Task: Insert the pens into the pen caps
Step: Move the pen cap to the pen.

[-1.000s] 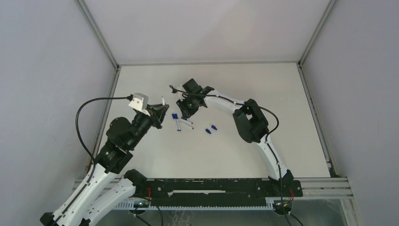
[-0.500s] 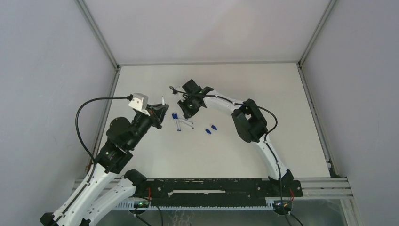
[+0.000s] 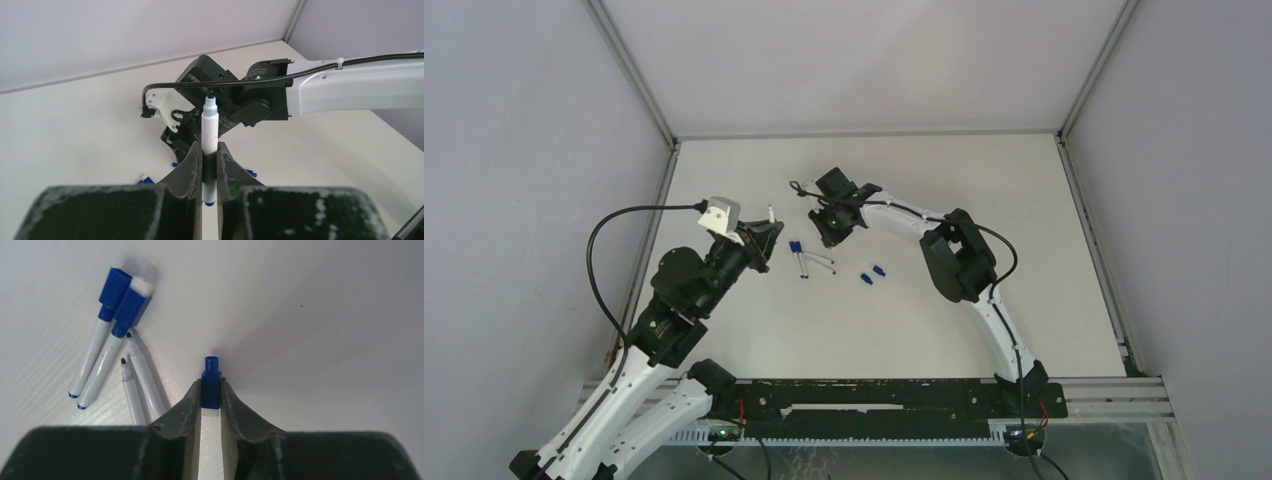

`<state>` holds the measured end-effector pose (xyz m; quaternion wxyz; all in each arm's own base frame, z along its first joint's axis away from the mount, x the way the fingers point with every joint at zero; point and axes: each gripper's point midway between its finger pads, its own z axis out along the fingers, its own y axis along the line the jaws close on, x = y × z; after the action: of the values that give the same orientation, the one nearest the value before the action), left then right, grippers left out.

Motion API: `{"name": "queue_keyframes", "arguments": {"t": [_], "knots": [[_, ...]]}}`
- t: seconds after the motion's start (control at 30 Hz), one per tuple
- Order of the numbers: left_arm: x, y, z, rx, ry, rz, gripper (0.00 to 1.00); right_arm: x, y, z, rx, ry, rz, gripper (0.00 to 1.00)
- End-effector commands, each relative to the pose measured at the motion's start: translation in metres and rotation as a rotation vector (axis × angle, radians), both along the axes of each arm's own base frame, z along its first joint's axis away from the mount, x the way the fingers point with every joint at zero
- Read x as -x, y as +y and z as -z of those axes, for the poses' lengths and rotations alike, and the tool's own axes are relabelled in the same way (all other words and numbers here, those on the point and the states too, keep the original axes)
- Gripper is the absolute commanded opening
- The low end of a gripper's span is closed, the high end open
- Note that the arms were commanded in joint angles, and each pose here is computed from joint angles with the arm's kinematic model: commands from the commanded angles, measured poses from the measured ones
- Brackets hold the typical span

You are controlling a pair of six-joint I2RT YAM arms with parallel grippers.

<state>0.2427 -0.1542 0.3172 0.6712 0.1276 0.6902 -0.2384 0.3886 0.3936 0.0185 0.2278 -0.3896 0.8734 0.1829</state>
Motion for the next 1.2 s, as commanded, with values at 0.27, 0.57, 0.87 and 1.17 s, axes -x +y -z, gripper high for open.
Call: {"name": "queue_keyframes", "arguments": {"t": [0.27, 0.57, 0.87, 1.17], "knots": [[-0.003, -0.002, -0.004, 0.02, -0.018, 0.007, 0.0, -0.019, -0.097, -0.041, 0.094, -0.082, 0.04, 0.21], [-0.004, -0.004, -0.003, 0.024, -0.014, 0.018, 0.0, -0.006, -0.152, -0.023, 0.214, 0.008, 0.009, 0.27], [-0.005, -0.004, -0.002, 0.023, -0.01, 0.017, 0.0, -0.001, -0.156, -0.016, 0.222, 0.028, 0.012, 0.45], [-0.006, -0.004, -0.002, 0.024, -0.008, 0.015, 0.0, -0.011, -0.16, -0.031, 0.17, 0.001, 0.092, 0.55]]}}
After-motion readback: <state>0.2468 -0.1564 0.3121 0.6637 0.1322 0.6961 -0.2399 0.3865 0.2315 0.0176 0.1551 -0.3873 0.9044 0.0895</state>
